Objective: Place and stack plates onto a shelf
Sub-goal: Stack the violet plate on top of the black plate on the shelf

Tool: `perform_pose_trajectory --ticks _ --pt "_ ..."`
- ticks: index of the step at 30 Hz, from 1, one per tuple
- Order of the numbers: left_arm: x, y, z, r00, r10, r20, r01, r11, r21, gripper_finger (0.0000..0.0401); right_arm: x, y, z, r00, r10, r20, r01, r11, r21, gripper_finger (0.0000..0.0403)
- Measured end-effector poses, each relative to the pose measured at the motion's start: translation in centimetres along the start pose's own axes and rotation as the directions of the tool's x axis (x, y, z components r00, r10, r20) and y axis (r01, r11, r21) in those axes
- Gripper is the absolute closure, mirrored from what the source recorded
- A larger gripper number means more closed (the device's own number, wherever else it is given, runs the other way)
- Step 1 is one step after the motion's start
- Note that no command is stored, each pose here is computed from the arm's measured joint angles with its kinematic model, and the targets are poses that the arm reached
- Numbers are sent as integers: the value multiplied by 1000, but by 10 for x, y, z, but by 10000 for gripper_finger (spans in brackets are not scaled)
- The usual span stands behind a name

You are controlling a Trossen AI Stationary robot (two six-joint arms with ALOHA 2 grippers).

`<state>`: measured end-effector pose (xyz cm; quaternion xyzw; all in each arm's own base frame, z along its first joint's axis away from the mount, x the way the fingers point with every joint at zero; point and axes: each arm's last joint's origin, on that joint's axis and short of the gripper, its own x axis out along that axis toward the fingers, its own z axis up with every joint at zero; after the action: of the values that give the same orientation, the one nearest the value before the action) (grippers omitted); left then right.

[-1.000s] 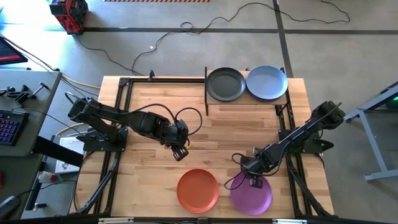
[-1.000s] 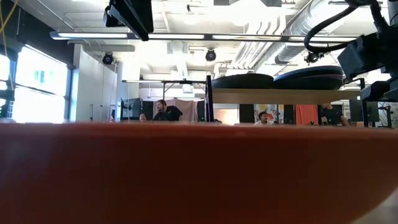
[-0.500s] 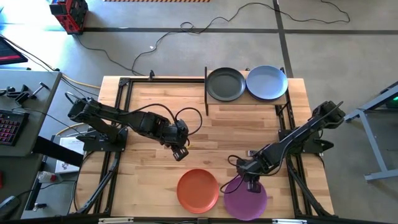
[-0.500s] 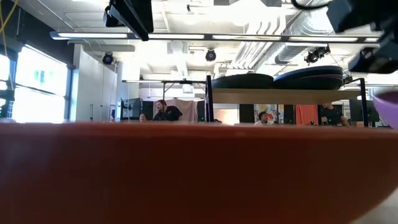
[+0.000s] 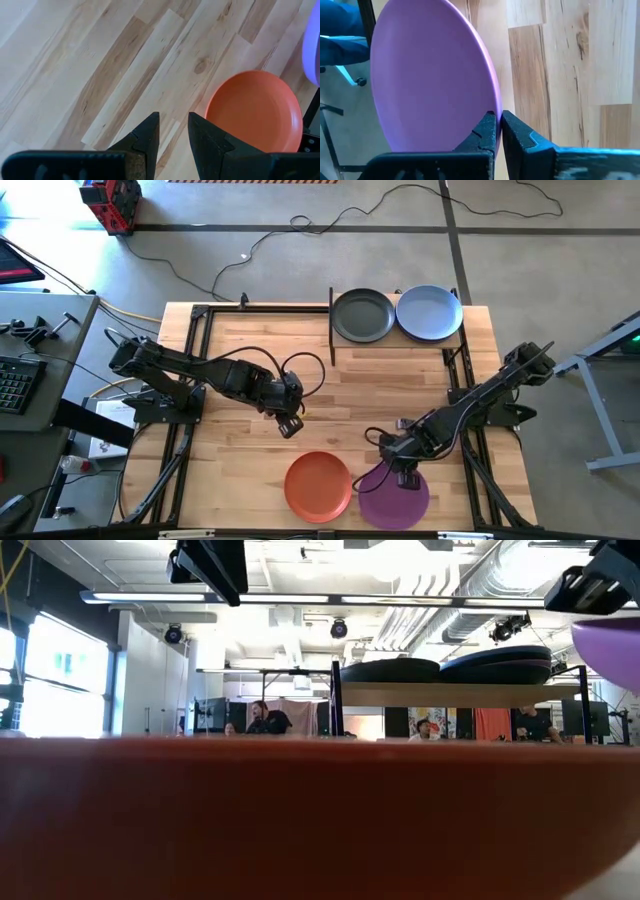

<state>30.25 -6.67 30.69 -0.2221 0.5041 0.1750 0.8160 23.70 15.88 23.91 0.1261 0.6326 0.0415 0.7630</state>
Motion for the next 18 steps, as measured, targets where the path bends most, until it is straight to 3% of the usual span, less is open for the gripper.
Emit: perform_pose_trajectory --ticks 12,18 --pt "0 1 -1 1000 8 -7 -8 1000 2 311 -24 -4 2 996 -60 -58 61 998 12 403" --pt "0 1 0 1000 16 0 -16 1000 19 311 -52 -20 6 997 -71 -11 72 997 32 403"
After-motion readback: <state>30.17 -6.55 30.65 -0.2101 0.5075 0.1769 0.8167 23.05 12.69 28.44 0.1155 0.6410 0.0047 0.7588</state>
